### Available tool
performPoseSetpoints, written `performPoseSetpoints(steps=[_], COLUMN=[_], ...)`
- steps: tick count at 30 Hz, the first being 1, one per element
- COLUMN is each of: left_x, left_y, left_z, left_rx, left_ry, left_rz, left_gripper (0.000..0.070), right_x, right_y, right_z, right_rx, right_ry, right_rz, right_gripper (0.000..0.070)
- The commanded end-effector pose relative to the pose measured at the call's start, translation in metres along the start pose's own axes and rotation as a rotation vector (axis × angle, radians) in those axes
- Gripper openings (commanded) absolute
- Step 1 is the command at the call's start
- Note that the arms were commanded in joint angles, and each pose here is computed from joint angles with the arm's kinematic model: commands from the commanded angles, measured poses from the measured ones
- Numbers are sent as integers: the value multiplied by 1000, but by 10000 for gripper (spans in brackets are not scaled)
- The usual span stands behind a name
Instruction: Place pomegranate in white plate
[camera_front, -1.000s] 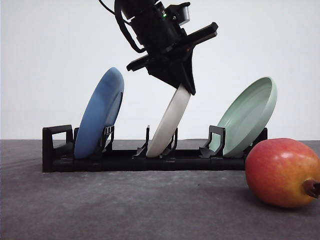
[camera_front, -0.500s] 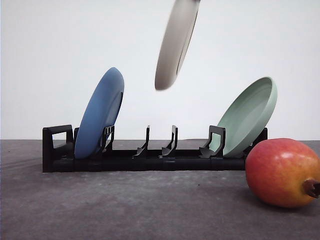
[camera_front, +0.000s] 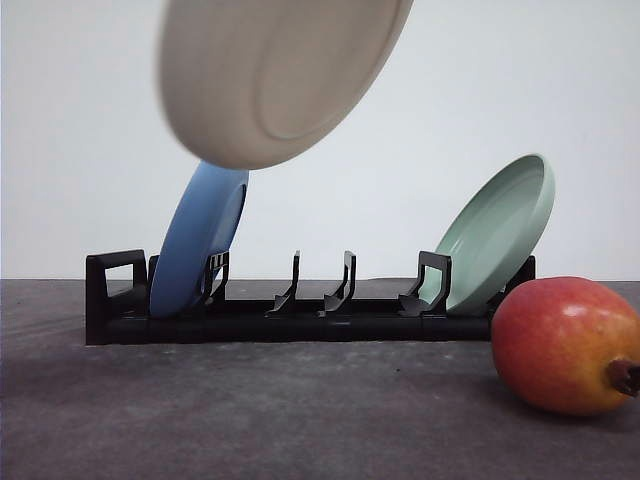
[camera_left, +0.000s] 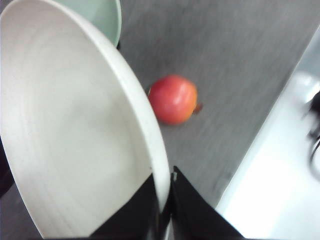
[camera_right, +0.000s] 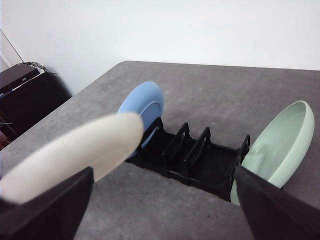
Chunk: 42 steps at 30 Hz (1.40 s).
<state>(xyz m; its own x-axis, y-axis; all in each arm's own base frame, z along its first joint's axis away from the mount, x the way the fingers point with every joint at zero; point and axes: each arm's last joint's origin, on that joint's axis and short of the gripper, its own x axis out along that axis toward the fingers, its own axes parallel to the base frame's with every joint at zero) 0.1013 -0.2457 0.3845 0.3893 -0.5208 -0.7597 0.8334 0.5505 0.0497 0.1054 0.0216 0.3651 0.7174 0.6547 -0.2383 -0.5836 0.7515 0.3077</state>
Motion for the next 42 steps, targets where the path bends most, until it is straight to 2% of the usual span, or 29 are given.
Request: performPoseSetpoints(steps=[1,8,16,21,26,31,33,37,39,40,42], left_x=[4,35,92,132,169,187,188,184,179,176,167], left_y=[-12,-34,-51,-59,-67,-70,-71,-70,-68,-68,-66], left_z=[-4,-42,-87,-100,-110,-119,-119,-115,-112,-110,-106], left_rx=[50,109,169,216,256,276,267,248,235,226,209], left_ry=[28,166,283,366,427,480,476,445,416,400,368], left_rz=[32,127,188,253,271,283,285,287,306,315,323], left_gripper=[0,0,0,0,0,8,123,440,564,589,597], right_x=[-2,-2,-2,-2,-2,-2,-2,-2,-2,-2,-1], right_y=[2,2,1,1,1,1,1,1,1,1,2], right_z=[4,2,-1,-4,-5,-8,-8,-9,-9,-10,-10], right_rx=[2,16,40,69,82,100,103,110,113,116,117], right_ry=[-10,5,34,57,69,91,94,102,107,111,122], right_rz=[1,-1,-5,-8,-10,-13,-13,-13,-5,-1,14], right_gripper=[574,574,574,574,574,574,574,574,574,574,574])
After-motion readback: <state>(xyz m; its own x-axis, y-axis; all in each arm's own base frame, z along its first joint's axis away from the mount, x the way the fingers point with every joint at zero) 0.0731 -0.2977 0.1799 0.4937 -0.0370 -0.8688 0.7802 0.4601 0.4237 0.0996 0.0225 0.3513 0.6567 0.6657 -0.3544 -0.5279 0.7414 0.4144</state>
